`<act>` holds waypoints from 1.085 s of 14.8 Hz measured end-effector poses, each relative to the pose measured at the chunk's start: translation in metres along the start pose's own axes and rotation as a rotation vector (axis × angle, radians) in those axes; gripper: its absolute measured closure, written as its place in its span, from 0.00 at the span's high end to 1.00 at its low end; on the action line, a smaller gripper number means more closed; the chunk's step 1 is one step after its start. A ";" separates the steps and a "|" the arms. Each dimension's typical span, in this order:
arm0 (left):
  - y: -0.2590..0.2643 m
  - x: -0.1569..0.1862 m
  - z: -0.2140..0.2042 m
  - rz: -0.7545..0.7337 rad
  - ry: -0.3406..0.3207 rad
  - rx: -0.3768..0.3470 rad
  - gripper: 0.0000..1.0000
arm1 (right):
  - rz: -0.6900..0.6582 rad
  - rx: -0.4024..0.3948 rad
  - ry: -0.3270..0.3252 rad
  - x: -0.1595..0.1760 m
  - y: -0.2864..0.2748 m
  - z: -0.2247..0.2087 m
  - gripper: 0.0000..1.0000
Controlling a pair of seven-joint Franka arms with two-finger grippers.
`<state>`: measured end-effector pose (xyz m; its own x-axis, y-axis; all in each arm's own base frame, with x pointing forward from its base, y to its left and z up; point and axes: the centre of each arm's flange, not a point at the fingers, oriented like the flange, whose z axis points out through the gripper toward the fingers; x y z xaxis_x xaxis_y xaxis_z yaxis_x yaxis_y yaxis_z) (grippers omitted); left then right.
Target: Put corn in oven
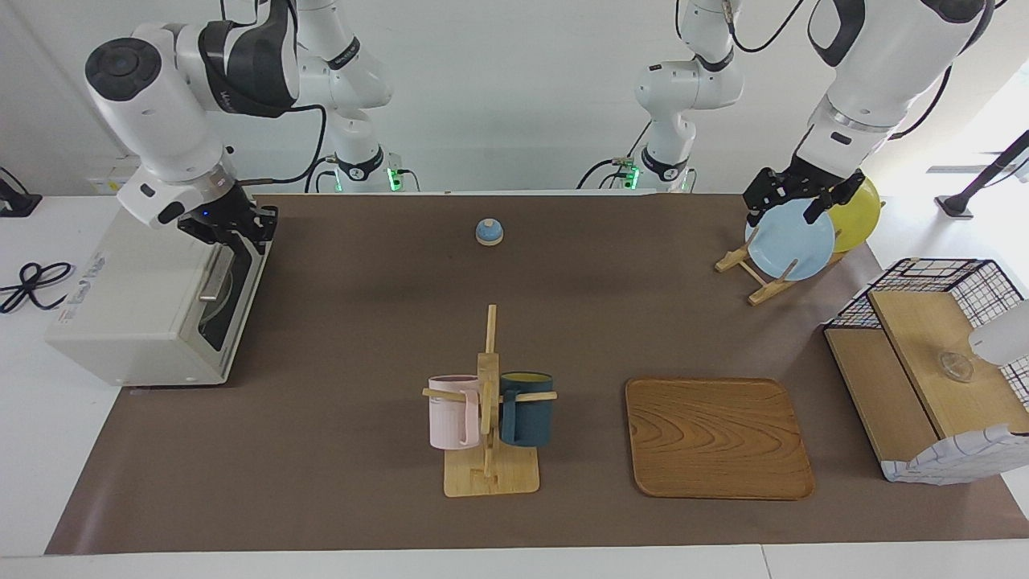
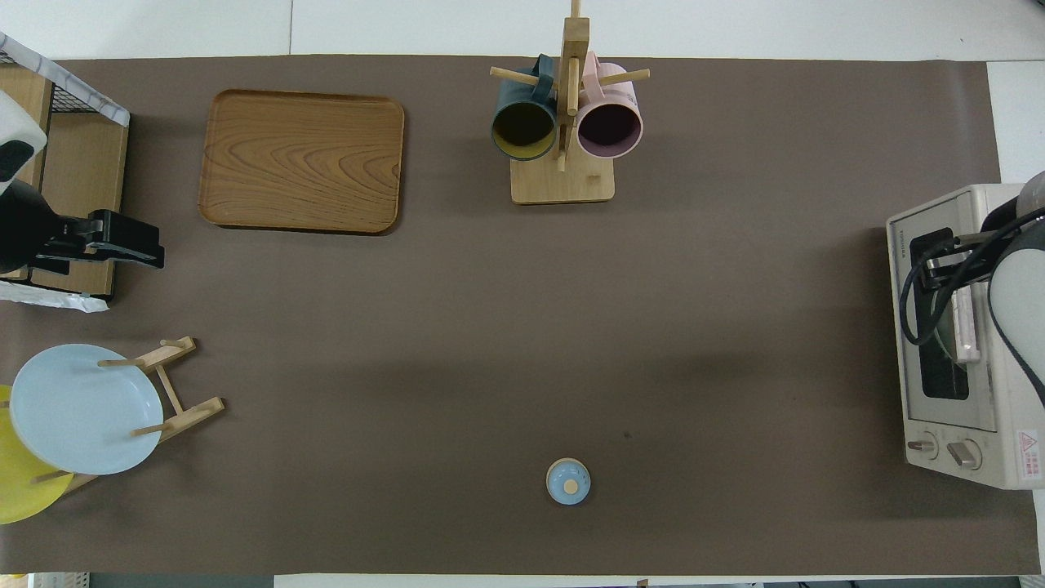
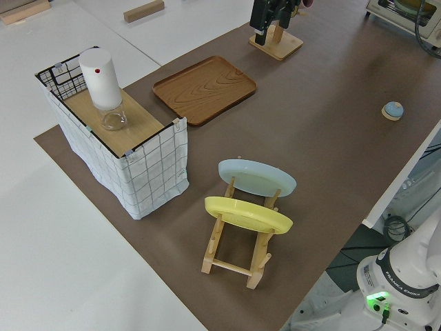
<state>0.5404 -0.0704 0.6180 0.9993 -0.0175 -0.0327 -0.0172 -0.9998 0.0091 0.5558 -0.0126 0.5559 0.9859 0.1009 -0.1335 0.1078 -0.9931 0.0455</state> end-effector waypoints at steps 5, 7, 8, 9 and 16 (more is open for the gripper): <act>0.000 0.000 0.000 0.000 0.000 0.000 1.00 | -0.018 0.015 0.019 -0.003 -0.020 -0.034 0.99; 0.000 0.000 0.000 0.000 0.000 0.000 1.00 | -0.031 0.012 0.022 -0.003 -0.032 -0.042 1.00; 0.000 0.000 0.000 0.000 0.000 0.000 1.00 | -0.031 0.011 0.023 -0.002 -0.038 -0.044 1.00; 0.000 0.000 0.000 0.000 0.000 0.000 1.00 | -0.032 0.010 0.023 -0.002 -0.042 -0.045 1.00; 0.000 0.000 0.000 0.000 0.000 0.000 1.00 | -0.017 0.010 0.023 -0.003 -0.037 -0.045 1.00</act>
<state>0.5404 -0.0704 0.6180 0.9993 -0.0175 -0.0326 -0.0172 -0.9998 0.0091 0.5547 0.0266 0.5993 0.9866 0.1190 -0.1118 0.1235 -0.9918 0.0336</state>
